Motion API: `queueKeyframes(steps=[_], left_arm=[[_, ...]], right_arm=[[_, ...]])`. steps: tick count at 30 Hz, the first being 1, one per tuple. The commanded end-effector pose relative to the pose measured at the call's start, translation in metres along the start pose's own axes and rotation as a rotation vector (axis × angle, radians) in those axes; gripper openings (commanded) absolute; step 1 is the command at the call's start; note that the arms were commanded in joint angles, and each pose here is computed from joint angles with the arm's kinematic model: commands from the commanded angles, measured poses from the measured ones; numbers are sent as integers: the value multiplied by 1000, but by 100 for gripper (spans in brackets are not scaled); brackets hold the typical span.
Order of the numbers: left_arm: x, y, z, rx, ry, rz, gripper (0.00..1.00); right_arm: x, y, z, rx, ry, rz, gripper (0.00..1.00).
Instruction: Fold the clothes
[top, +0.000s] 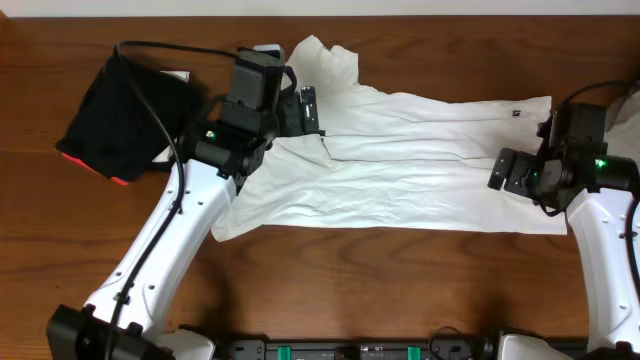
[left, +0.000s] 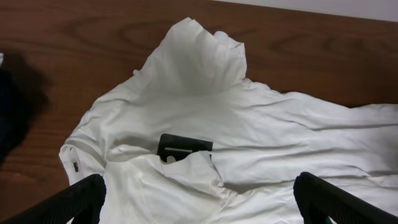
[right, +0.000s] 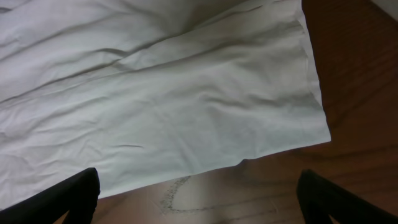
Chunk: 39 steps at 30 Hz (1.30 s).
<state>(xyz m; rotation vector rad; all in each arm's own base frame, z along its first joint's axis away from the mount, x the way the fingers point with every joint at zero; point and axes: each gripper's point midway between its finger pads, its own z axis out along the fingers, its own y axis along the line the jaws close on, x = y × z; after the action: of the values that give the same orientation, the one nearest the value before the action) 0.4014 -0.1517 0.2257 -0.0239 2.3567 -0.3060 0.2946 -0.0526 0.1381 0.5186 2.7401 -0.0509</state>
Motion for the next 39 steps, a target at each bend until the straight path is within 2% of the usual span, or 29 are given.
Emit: queueKeyframes(steps=[1, 11, 17, 27, 29, 34, 35, 38, 39], left_arm=[[-8, 2, 2, -5, -32, 4, 98], [-30, -8, 2, 36, -119, 13, 98], [-51, -9, 20, 39, -201, 120, 98], [-92, 10, 28, 11, -349, 186, 98], [-97, 21, 38, -4, -364, 174, 92], [-97, 48, 84, -43, -367, 148, 87], [-96, 50, 93, -45, -368, 146, 83], [-93, 52, 119, -39, -384, 147, 61], [-90, 49, 127, -19, -384, 151, 60]], right_arm=[[1, -2, 2, 7, 6, 12, 99], [1, -3, 2, 7, 6, 12, 99], [1, -2, 2, 7, 6, 11, 99], [1, -2, 2, 7, 6, 11, 99], [1, -2, 2, 7, 6, 11, 99], [1, -2, 2, 7, 6, 11, 99], [1, -2, 2, 7, 6, 11, 99], [1, -2, 2, 7, 6, 11, 99], [1, -2, 2, 7, 6, 11, 99]])
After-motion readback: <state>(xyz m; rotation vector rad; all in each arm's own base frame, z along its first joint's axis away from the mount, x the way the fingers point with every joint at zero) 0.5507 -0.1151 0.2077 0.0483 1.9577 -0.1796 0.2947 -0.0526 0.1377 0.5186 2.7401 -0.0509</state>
